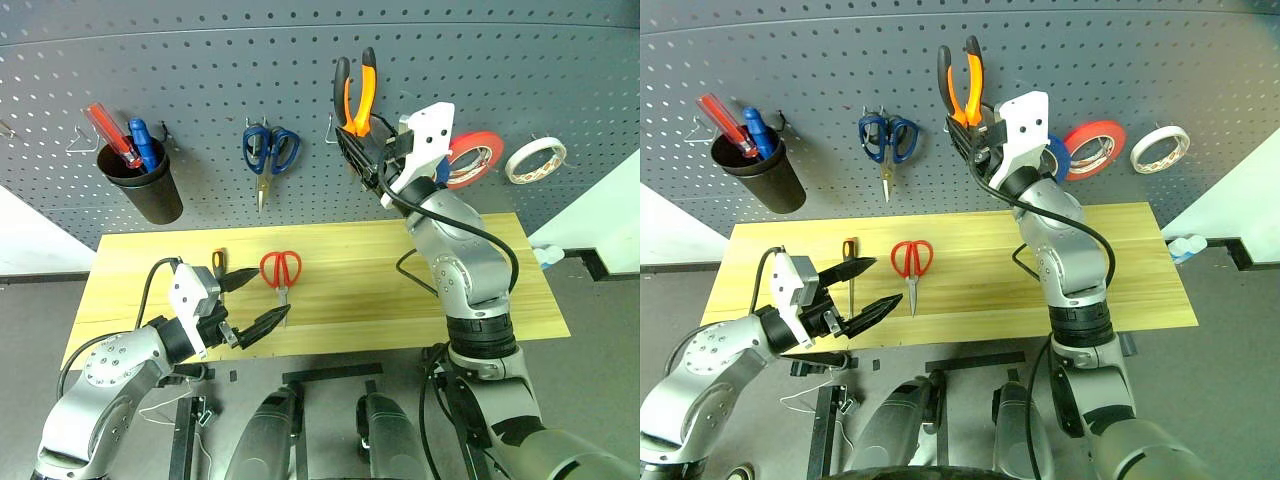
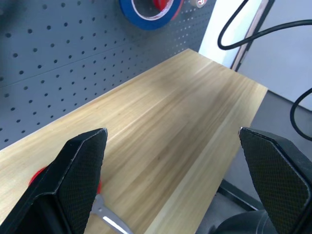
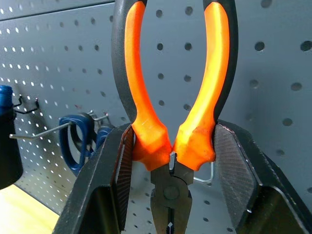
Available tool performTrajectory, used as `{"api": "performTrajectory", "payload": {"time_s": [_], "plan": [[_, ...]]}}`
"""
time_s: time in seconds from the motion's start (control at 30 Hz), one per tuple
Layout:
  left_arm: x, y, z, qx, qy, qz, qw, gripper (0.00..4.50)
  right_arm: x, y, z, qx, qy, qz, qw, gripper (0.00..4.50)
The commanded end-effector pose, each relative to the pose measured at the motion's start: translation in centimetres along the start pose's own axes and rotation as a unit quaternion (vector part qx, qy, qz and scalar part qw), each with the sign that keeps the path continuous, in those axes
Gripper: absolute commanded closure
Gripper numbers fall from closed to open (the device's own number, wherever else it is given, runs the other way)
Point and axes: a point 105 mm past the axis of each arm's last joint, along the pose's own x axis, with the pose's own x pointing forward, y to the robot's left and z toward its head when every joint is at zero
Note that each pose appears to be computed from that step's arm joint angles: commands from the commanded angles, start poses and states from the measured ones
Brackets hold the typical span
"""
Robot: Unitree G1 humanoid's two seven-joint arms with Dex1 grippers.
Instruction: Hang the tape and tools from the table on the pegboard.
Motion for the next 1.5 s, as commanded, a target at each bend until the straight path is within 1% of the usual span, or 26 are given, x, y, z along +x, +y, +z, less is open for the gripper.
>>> {"api": "performTrajectory", "payload": {"time_s": [0.03,0.27,0.67,0.83,0.93,1.1,1.23,1.5], "plan": [[-0.1,-0.3,0.3,0.010,-0.008,-0.002,1.000,0.00,0.8,0.0,2.6,-0.022,-0.056,-0.009,0.998,2.42],[-0.1,-0.5,0.3,0.008,-0.008,-0.002,1.000,0.00,2.1,-0.7,3.4,-0.030,-0.082,-0.037,0.995,2.42],[0.0,-0.7,0.3,0.005,-0.013,-0.001,1.000,0.00,4.2,0.0,4.6,-0.031,-0.113,-0.042,0.992,2.42],[-0.1,-0.6,1.5,0.013,-0.052,0.014,0.998,0.00,4.6,0.1,4.5,-0.028,-0.114,-0.041,0.992,2.42],[-0.2,-0.2,2.4,0.032,-0.088,0.054,0.994,0.00,4.7,0.1,4.2,-0.033,-0.109,-0.038,0.993,2.42],[-0.6,-0.6,2.7,0.037,-0.122,0.087,0.988,0.00,5.1,-0.2,3.9,-0.039,-0.101,-0.039,0.993,2.42],[-0.8,-0.2,2.9,0.036,-0.140,0.114,0.983,0.00,5.2,-0.4,3.6,-0.043,-0.095,-0.040,0.994,2.42],[-0.7,0.1,2.9,0.035,-0.152,0.114,0.981,0.00,5.2,-0.9,3.1,-0.049,-0.083,-0.044,0.994,2.42]]}}
